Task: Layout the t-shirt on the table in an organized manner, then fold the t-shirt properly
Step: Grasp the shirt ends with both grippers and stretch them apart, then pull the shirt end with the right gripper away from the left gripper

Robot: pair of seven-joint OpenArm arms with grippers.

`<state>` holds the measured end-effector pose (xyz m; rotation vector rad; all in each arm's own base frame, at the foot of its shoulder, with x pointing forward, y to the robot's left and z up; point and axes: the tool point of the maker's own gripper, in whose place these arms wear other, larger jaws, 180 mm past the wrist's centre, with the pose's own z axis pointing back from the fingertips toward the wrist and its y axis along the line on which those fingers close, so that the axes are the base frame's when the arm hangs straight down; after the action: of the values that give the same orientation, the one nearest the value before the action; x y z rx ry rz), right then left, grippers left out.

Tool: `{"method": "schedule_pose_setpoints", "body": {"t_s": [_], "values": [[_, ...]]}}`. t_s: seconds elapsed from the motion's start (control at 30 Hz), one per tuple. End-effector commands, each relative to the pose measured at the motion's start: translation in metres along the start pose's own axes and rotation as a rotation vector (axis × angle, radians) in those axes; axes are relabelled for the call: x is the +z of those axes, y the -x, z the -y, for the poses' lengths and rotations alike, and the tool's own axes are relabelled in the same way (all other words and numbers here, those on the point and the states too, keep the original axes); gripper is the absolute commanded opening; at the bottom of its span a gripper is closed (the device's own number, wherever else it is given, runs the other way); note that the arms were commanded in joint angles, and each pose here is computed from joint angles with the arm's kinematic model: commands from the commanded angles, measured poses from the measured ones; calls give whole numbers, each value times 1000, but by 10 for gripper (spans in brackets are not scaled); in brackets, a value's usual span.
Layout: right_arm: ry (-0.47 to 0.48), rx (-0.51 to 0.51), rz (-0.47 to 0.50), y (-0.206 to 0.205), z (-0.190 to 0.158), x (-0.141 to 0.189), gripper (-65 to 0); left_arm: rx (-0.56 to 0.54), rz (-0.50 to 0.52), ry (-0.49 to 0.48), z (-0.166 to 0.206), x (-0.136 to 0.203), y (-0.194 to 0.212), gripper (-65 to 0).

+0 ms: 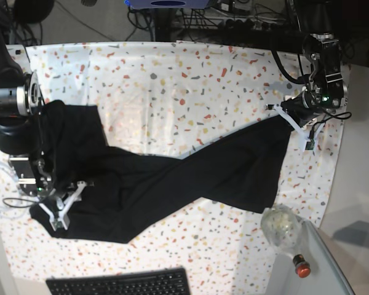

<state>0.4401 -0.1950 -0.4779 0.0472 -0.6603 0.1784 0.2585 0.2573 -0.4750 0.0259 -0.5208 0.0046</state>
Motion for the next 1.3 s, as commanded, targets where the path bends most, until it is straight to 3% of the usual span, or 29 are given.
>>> {"method": "schedule_pose_setpoints", "body": {"t_s": [0.0,0.03,0.07,0.3,0.47,0.7,0.9,1.07,1.27], "values": [[19,-1,80,-35,10,6,-540,-7,41,-16,-7,4,-14,-650],[20,-2,80,-32,11,5,-630,-6,40,-16,-7,4,-14,-650],[20,-4,77,-30,12,5,-650,-6,40,-16,-7,4,-14,-650],[27,24,82,-32,12,12,-650,-9,49,-20,-8,3,-18,-650],[109,34,91,-28,31,65,-650,-18,56,-33,-17,6,-22,-650],[134,133,128,-16,-4,129,-650,-25,70,-42,-20,7,-30,-650],[110,123,-44,46,-29,145,-650,-26,78,-43,-19,7,-34,-650],[103,-35,-185,113,-34,149,-650,-28,74,-43,-19,8,-31,-650],[96,-35,-233,121,-36,157,-650,-27,77,-44,-20,7,-34,-650]]}}
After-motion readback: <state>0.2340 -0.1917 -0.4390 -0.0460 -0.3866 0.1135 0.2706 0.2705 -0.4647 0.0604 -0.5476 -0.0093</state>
